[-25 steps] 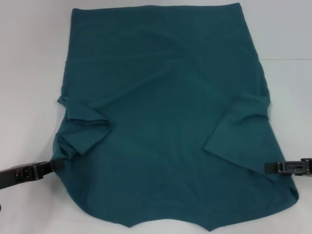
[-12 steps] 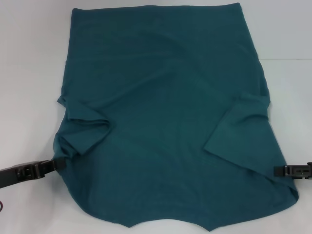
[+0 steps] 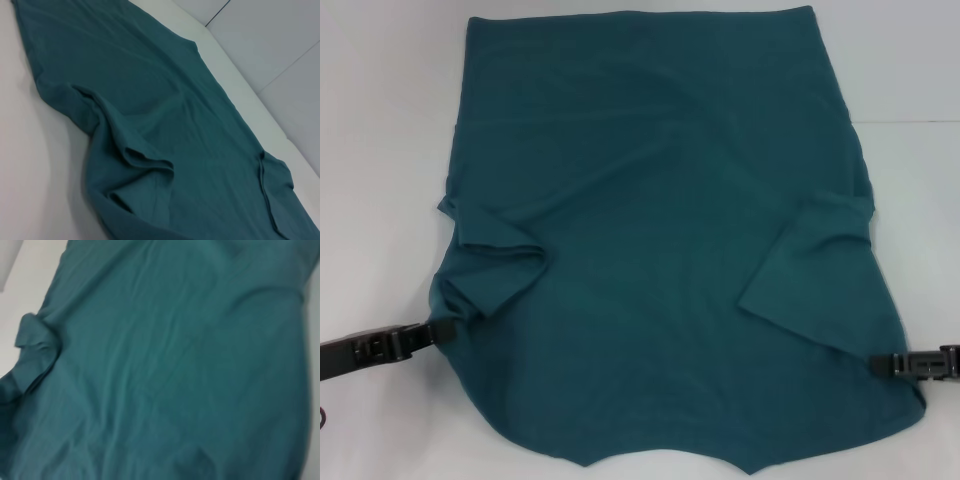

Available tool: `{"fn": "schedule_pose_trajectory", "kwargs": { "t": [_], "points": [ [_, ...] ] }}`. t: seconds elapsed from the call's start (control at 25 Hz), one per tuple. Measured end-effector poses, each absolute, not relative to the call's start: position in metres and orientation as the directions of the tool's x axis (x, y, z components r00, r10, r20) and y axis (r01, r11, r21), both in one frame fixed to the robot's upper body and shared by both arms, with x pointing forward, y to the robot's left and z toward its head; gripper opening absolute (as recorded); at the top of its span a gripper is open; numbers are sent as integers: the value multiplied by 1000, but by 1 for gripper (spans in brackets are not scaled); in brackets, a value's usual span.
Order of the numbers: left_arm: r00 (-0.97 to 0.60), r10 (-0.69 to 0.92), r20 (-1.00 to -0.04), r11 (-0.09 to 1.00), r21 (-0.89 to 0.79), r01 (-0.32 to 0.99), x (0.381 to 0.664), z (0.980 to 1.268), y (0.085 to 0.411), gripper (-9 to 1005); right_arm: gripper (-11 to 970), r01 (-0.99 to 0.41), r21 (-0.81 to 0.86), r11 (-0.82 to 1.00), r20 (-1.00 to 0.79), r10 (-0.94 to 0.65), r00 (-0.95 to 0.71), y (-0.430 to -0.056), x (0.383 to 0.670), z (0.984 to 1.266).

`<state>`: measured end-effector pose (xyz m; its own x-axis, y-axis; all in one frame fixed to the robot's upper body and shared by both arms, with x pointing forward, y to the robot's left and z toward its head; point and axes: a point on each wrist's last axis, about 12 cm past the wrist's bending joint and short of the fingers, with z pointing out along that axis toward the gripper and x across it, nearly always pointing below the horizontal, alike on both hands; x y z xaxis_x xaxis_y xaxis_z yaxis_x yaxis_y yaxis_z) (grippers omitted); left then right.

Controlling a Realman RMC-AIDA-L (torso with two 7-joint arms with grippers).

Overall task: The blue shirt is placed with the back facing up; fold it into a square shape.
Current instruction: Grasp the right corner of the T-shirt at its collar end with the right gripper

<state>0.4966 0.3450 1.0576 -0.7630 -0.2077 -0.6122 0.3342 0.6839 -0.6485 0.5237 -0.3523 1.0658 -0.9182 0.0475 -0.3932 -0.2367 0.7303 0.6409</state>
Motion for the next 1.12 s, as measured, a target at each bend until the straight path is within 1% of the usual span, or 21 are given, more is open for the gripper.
{"fn": "schedule_pose_trajectory", "kwargs": {
  "t": [0.52, 1.12],
  "points": [
    [-764, -211, -610, 681, -653, 333, 497, 1057, 344, 16, 919, -282, 703, 653, -374, 2, -927, -339, 519, 1072],
    [-765, -212, -609, 679, -654, 332, 498, 1057, 343, 17, 892, -243, 735, 633, -312, -3, -950, -335, 514, 1066]
  ]
}}
